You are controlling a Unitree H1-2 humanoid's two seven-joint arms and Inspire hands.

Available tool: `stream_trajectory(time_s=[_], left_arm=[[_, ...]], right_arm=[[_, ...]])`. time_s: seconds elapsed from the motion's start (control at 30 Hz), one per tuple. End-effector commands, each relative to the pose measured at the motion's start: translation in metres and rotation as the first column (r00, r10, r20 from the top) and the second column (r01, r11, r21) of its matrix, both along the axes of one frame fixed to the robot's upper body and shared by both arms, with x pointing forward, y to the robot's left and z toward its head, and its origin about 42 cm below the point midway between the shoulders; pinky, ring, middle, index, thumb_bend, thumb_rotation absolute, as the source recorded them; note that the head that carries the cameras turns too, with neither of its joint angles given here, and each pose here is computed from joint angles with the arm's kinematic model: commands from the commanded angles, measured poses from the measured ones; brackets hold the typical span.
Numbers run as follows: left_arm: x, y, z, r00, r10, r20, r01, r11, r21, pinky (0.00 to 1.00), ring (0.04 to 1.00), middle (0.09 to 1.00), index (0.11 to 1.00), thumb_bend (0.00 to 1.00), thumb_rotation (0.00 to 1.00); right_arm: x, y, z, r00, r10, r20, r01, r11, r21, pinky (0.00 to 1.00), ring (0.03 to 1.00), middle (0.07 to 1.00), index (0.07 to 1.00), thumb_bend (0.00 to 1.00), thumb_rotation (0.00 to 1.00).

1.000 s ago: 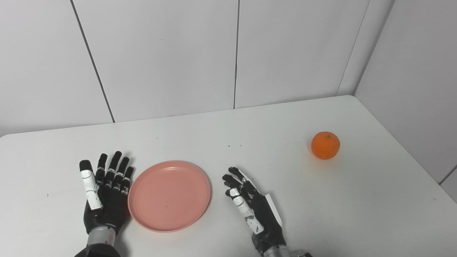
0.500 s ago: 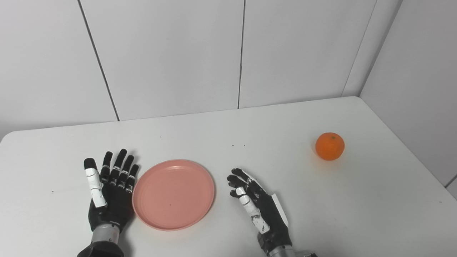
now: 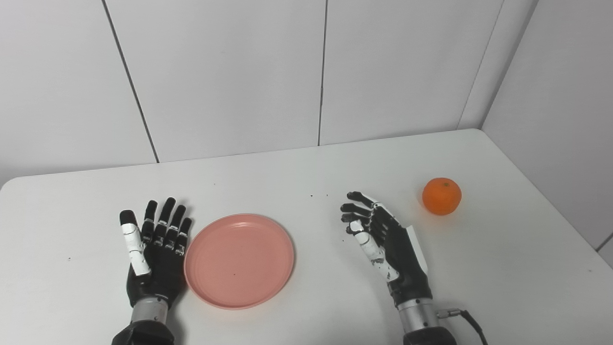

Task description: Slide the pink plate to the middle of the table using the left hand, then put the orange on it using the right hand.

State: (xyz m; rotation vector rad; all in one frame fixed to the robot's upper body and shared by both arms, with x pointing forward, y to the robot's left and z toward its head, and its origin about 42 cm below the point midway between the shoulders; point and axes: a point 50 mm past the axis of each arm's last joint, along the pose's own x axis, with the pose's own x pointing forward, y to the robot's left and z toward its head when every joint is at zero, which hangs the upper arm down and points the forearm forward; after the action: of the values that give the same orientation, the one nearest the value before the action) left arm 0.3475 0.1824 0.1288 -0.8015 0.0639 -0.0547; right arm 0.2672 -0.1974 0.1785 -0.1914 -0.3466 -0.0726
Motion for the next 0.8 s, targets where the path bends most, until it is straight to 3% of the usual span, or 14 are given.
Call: stream_trajectory(time_s=[0.0,0.2,0.33,0.5,0.63,0.77], left_arm=[[-0.01,-0.003,-0.026,0.993,-0.007,-0.121,0.009,1.0,0.011,1.0,0.94,0.921,0.983,0.82,0.68],[-0.009,-0.003,-0.026,0.992,-0.007,-0.124,0.008,1.0,0.008,0.99,0.947,0.924,0.976,0.8,0.68],[-0.009,-0.004,-0.026,0.993,-0.011,-0.121,0.012,1.0,0.007,1.0,0.947,0.918,0.979,0.8,0.68],[-0.008,-0.004,-0.026,0.993,-0.014,-0.118,0.015,1.0,0.011,1.0,0.945,0.919,0.987,0.81,0.68],[-0.007,-0.003,-0.026,0.992,-0.01,-0.123,0.011,1.0,0.005,1.0,0.944,0.916,0.978,0.81,0.68],[-0.006,-0.003,-0.026,0.993,-0.014,-0.121,0.015,1.0,0.012,1.0,0.947,0.922,0.99,0.81,0.69]], right_arm=[[0.005,-0.007,0.021,0.997,-0.022,0.072,0.026,0.999,-0.044,0.62,0.708,0.732,0.768,0.79,0.79],[0.02,-0.026,0.043,0.987,-0.046,0.151,0.068,0.987,-0.148,0.61,0.698,0.725,0.736,0.81,0.77],[0.028,-0.038,0.054,0.98,-0.064,0.189,0.113,0.96,-0.257,0.61,0.707,0.744,0.744,0.82,0.81],[0.04,-0.058,0.065,0.968,-0.11,0.224,0.192,0.902,-0.386,0.68,0.733,0.754,0.752,0.82,0.83],[0.054,-0.079,0.077,0.957,-0.138,0.257,0.251,0.839,-0.483,0.64,0.719,0.747,0.743,0.84,0.82],[0.062,-0.093,0.087,0.944,-0.17,0.282,0.306,0.766,-0.566,0.67,0.735,0.746,0.68,0.84,0.82]])
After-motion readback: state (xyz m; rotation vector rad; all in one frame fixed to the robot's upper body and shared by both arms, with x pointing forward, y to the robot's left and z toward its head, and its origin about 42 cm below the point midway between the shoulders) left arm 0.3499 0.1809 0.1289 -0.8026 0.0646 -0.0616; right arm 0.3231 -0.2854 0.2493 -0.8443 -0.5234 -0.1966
